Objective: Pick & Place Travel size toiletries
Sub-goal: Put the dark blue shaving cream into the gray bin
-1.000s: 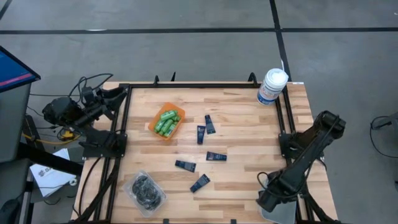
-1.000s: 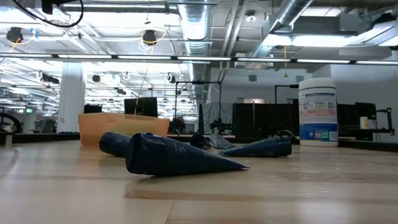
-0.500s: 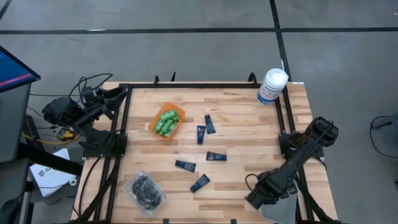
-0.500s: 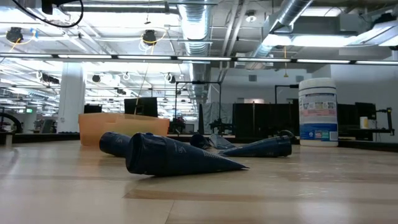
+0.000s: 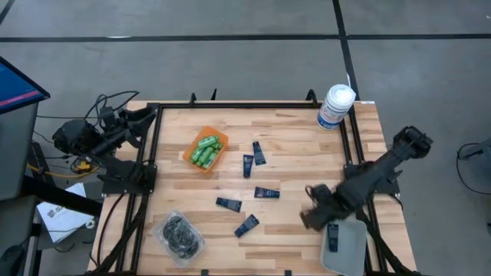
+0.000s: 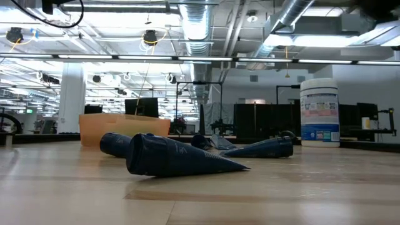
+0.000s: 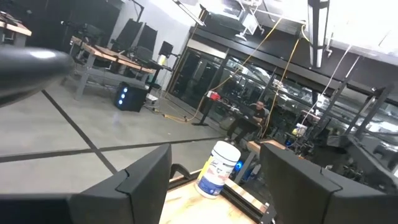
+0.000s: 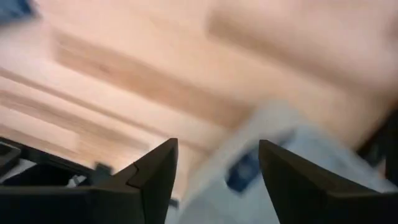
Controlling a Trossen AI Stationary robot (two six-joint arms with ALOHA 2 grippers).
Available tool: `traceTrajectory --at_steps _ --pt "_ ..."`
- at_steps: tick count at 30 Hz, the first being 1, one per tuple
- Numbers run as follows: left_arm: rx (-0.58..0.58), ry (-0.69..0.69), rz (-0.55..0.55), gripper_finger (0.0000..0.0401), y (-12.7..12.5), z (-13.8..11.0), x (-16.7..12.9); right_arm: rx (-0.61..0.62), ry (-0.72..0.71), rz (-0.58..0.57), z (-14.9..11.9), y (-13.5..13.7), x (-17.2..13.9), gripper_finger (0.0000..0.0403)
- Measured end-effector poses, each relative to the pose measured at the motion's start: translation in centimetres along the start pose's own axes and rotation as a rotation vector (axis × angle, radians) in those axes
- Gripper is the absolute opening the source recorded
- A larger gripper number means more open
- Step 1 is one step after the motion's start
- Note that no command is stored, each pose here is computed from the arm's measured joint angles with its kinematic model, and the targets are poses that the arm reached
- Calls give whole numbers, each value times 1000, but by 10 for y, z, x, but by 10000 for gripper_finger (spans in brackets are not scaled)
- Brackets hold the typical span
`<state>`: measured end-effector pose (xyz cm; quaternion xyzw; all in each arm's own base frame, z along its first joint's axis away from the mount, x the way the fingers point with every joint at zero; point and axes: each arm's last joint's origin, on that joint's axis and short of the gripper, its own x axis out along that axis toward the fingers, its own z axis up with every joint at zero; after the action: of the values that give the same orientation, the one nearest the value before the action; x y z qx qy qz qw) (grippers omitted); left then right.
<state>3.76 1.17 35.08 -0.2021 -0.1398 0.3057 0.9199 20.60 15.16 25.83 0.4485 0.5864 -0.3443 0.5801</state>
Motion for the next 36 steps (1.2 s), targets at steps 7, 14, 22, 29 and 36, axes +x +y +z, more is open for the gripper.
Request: traceTrajectory --at_steps 7,14,22,29,36 --pt "-28 5 -92 241 9 4 -7 -376 -85 112 72 24 0 197" --pt "10 35 -90 241 16 0 -11 -704 -121 97 121 49 34 207" --pt "70 105 -78 241 14 -39 -4 -935 -125 78 139 67 49 260" --pt "67 230 -62 241 18 -104 2 -1012 -79 49 142 79 70 265" --pt "79 323 -119 241 23 -141 2 -1035 -35 6 145 82 92 265"
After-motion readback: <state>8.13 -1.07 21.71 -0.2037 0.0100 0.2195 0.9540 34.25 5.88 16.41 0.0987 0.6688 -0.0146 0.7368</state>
